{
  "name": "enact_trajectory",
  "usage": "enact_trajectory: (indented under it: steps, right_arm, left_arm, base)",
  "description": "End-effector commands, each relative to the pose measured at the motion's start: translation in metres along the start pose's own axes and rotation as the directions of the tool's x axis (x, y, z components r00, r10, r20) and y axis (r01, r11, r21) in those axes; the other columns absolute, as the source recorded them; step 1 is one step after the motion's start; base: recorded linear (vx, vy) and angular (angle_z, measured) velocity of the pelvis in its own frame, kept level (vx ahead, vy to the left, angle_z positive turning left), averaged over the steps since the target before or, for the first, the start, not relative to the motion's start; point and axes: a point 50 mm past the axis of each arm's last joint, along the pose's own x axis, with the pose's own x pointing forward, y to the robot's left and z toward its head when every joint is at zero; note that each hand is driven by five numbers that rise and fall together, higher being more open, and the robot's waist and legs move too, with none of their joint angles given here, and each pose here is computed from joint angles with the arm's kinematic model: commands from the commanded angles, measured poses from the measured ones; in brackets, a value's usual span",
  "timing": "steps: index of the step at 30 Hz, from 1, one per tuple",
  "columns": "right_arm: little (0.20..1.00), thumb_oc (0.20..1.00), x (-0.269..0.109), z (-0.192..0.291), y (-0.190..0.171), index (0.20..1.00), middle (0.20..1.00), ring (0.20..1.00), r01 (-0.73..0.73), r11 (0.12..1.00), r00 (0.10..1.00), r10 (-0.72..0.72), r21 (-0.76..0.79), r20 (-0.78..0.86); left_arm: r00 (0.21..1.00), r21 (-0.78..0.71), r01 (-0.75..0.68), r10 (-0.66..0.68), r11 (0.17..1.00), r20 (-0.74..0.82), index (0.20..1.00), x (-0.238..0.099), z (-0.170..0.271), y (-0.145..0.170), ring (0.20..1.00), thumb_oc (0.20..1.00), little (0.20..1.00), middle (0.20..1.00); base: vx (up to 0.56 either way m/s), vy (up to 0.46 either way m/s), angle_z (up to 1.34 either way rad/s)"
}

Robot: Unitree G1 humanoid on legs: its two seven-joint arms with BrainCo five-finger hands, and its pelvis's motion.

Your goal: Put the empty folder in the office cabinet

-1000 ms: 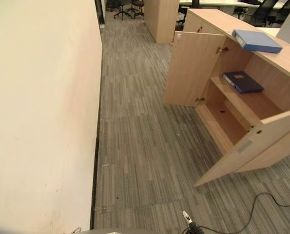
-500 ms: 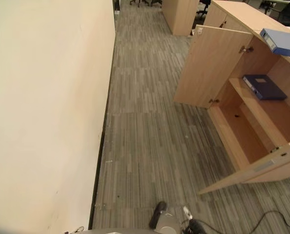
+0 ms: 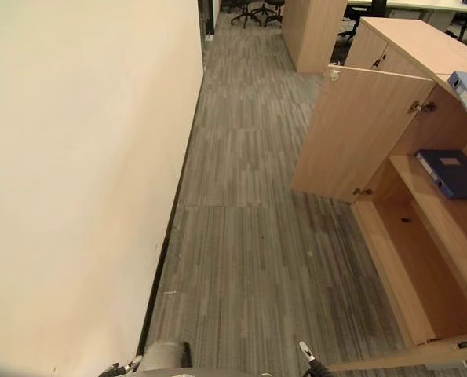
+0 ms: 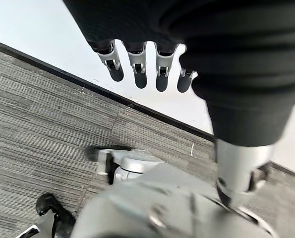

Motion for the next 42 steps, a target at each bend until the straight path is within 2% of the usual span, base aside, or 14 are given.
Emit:
enact_trajectory:
  steps: [1,4,13,21,29,34,41,42]
  right_arm:
    - [1.0,1.0,-0.001,0.009,-0.014,1.0,1.0,1.0,0.049,0.999,0.999,-0.049,-0.017,0.025]
    - [1.0,1.0,-0.001,0.013,-0.02,1.0,1.0,1.0,0.083,0.996,0.996,-0.083,-0.011,0.033]
    - [1.0,1.0,-0.002,-0.002,-0.02,1.0,1.0,1.0,0.066,0.997,0.998,-0.065,0.051,-0.012]
    - [1.0,1.0,-0.003,-0.012,-0.02,1.0,1.0,1.0,0.042,0.999,0.999,-0.042,0.026,-0.031]
    - [1.0,1.0,-0.001,-0.003,-0.009,1.0,1.0,1.0,0.009,1.0,1.0,-0.009,-0.002,-0.011]
    - [1.0,1.0,-0.001,0.001,-0.007,1.0,1.0,1.0,0.009,1.0,1.0,-0.009,-0.003,0.01]
    - [1.0,1.0,-0.001,-0.001,-0.007,1.0,1.0,1.0,0.013,1.0,1.0,-0.013,0.007,0.004]
    - [1.0,1.0,0.0,0.007,-0.006,1.0,1.0,1.0,0.016,0.998,0.999,-0.018,0.054,0.035]
  left_arm:
    - [0.998,-0.022,-0.025,0.026,0.999,0.055,1.0,0.002,0.013,0.005,1.0,1.0,1.0,1.0]
    - [0.996,-0.04,-0.03,0.033,0.999,0.08,1.0,0.002,0.02,0.004,1.0,1.0,1.0,1.0]
    - [0.999,-0.075,-0.05,0.051,0.996,0.006,1.0,0.0,-0.001,0.012,1.0,1.0,1.0,1.0]
    - [0.997,-0.017,-0.042,0.04,0.999,-0.068,1.0,-0.003,-0.02,0.017,1.0,1.0,1.0,1.0]
    - [0.996,-0.065,-0.062,0.057,0.996,-0.069,1.0,-0.003,-0.017,0.019,1.0,1.0,1.0,1.0]
    - [0.994,-0.037,-0.059,0.055,0.998,-0.092,1.0,-0.004,-0.023,0.02,1.0,1.0,1.0,1.0]
    - [0.994,-0.043,-0.061,0.057,0.997,-0.095,1.0,-0.004,-0.024,0.02,1.0,1.0,1.0,1.0]
    - [0.997,-0.033,-0.033,0.03,0.999,-0.073,1.0,-0.002,-0.017,0.009,1.0,1.0,1.0,1.0]
  base:
    - [0.41,0.195,-0.24]
    - [0.37,0.19,-0.27]
    - [0.37,0.354,0.01]
    - [0.31,0.438,0.29]
    - [0.16,0.004,-0.14]
    - [0.11,-0.149,-0.86]
    - [0.1,-0.101,-0.04]
    - [0.35,-0.491,0.19]
